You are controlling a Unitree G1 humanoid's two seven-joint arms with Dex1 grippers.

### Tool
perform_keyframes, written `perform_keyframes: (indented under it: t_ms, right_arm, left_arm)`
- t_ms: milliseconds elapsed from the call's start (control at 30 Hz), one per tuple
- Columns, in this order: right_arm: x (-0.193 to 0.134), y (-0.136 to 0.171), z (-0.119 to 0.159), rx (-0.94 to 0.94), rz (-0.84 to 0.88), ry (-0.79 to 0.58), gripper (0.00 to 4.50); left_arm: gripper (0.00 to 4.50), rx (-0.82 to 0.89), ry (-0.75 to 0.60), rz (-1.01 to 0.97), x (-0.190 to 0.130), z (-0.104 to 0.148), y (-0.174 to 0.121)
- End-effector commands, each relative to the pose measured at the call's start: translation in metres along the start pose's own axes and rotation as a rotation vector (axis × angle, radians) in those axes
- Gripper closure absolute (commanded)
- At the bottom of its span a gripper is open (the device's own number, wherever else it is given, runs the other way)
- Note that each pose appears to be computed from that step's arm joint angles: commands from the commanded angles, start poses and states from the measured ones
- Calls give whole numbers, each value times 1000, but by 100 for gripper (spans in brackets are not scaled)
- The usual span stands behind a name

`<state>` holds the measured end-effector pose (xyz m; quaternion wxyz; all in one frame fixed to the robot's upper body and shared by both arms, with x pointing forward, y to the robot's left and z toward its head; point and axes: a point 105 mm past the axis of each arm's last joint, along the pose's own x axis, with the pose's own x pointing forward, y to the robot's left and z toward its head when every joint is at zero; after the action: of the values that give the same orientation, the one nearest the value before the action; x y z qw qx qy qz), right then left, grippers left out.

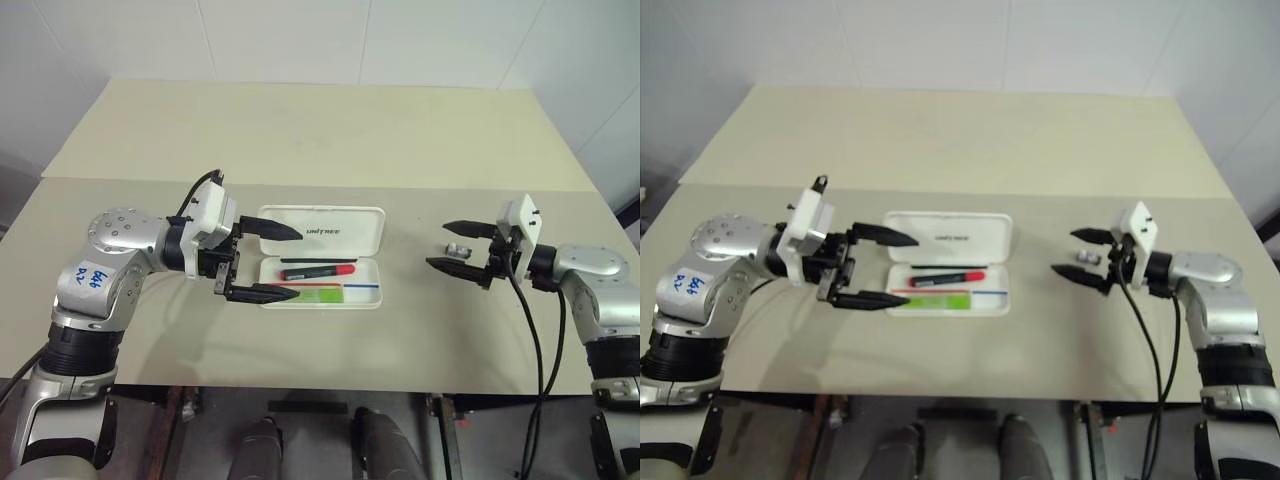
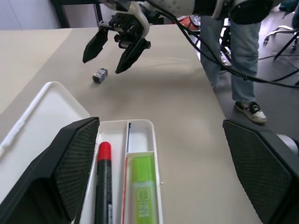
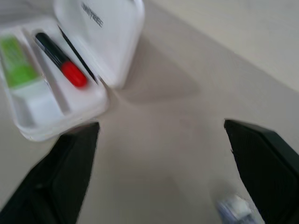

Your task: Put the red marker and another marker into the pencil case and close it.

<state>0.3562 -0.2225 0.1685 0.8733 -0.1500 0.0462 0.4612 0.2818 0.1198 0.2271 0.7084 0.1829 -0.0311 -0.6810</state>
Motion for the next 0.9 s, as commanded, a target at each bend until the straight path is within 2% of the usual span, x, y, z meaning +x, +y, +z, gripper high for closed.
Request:
perform_keyframes:
  t_ms: [33, 300, 633, 733, 900]
  right_arm:
    - [-10, -17, -1, -57, 7, 70, 0]
    - [-17, -35, -12, -70, -14, 154, 0]
    - [-24, -36, -47, -3, -43, 270, 0]
    - [-19, -38, -48, 17, -59, 262, 64]
    - [-9, -38, -45, 27, -67, 226, 241]
  left_arm:
    - [5, 71, -12, 53, -12, 16, 7]
    - [5, 94, -1, 86, -17, 21, 7]
    - [5, 116, -3, 112, -16, 26, 9]
    - [0, 118, -5, 108, -15, 26, 9]
    - [0, 120, -9, 106, -14, 26, 9]
